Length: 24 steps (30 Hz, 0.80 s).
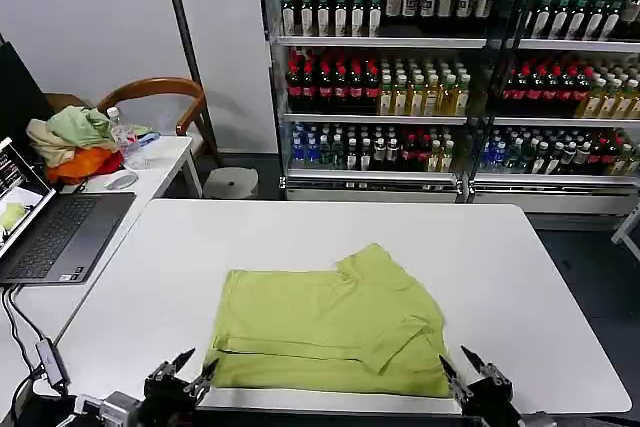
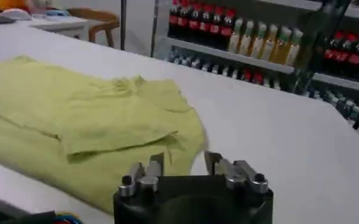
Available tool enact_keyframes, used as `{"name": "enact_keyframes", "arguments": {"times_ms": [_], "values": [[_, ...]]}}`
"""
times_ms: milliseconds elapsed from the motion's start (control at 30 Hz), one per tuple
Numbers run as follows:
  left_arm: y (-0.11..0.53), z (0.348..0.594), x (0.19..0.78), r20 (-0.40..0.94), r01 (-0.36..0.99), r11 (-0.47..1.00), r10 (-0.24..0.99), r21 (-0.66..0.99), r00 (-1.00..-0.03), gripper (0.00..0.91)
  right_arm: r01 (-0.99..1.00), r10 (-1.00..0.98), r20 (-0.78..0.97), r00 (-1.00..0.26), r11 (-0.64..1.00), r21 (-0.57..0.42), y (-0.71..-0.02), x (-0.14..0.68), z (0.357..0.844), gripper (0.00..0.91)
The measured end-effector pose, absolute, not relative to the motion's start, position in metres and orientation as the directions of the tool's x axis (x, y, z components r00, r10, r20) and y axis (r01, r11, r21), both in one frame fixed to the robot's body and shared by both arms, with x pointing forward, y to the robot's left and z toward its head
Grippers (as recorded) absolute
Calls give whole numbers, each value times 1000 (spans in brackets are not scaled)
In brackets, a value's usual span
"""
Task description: Fold and organize the clothes.
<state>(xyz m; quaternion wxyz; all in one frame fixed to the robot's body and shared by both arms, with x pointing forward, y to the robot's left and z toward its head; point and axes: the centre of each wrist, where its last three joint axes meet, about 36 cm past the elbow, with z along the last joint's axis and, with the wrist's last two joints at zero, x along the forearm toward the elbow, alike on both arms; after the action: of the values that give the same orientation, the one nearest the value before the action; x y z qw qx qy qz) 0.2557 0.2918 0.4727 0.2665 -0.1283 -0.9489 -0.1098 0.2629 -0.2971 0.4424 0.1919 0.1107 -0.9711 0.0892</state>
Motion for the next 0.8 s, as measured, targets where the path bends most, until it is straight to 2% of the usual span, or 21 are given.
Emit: {"name": "enact_keyframes", "arguments": {"times_ms": [233,800], "values": [[294,464,287,471,307,945,222,110,-853,907,-211,-168,356,-919,974,-83,-290,320,433,907],[308,430,395,449,330,943,274,50,-850,907,-228,-214,376,-902,974,7,-238,468,428,907]]}}
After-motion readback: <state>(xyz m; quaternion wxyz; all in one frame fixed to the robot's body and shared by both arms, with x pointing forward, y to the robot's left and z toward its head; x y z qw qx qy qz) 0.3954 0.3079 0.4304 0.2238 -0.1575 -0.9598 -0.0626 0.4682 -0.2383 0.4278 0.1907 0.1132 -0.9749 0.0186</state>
